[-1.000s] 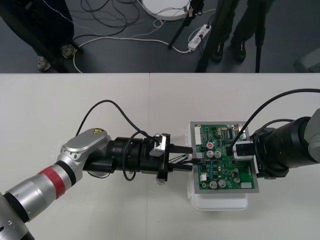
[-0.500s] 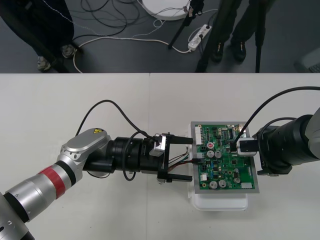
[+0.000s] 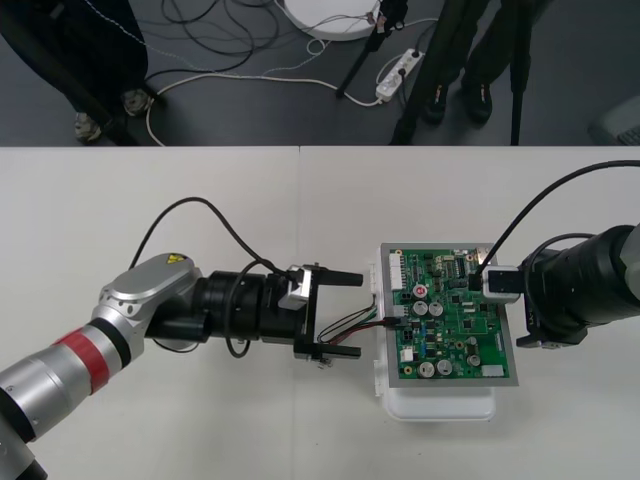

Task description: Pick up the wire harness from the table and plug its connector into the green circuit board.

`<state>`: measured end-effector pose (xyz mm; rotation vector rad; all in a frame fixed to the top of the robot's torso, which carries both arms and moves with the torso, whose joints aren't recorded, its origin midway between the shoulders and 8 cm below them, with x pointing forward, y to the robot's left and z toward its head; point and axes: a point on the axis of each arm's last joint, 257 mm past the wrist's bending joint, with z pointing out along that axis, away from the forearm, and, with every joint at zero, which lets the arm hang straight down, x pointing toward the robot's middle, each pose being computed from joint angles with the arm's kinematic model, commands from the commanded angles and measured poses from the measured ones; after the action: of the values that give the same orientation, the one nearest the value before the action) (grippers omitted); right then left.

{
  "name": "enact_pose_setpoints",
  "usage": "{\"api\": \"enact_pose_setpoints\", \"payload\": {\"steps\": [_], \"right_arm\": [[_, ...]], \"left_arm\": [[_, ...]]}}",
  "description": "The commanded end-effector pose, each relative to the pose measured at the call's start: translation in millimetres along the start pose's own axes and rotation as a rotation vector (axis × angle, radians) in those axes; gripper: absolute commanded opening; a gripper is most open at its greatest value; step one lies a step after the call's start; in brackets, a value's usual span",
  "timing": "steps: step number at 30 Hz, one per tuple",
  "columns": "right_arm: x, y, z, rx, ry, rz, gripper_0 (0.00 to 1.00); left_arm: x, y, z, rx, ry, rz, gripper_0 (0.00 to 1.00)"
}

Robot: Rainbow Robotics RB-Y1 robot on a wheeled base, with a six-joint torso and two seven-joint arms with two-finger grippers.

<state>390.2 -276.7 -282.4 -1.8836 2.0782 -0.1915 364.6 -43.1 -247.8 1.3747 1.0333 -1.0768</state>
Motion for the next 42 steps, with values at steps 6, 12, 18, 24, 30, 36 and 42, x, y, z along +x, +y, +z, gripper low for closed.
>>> {"api": "enact_pose_setpoints", "payload": {"steps": [6, 12, 18, 24, 30, 36, 42], "right_arm": [[16, -43, -36, 0.065, -0.04, 0.051, 1.0], [7, -48, -43, 0.067, -0.116, 0.078, 1.0], [-5, -56, -48, 0.07, -0.198, 0.052, 1.0], [-22, -55, -61, 0.028, -0.308, 0.029, 1.0], [-51, -43, -81, -0.069, -0.502, 0.073, 1.0], [-64, -30, -100, -0.146, -0.637, 0.054, 1.0], [-59, -23, -128, -0.213, -0.751, 0.003, 1.0]], "left_arm": [[4, -19, -66, 0.05, 0.06, -0.055, 1.0], [5, -21, -110, 0.07, 0.127, -0.082, 1.0], [-4, -30, -150, 0.098, 0.192, -0.113, 1.0], [-15, -47, -184, 0.121, 0.253, -0.145, 1.0], [-31, -55, -218, 0.15, 0.312, -0.15, 1.0], [-44, -39, -246, 0.059, 0.379, -0.154, 1.0], [-65, -48, -261, 0.04, 0.422, -0.167, 1.0]]}}
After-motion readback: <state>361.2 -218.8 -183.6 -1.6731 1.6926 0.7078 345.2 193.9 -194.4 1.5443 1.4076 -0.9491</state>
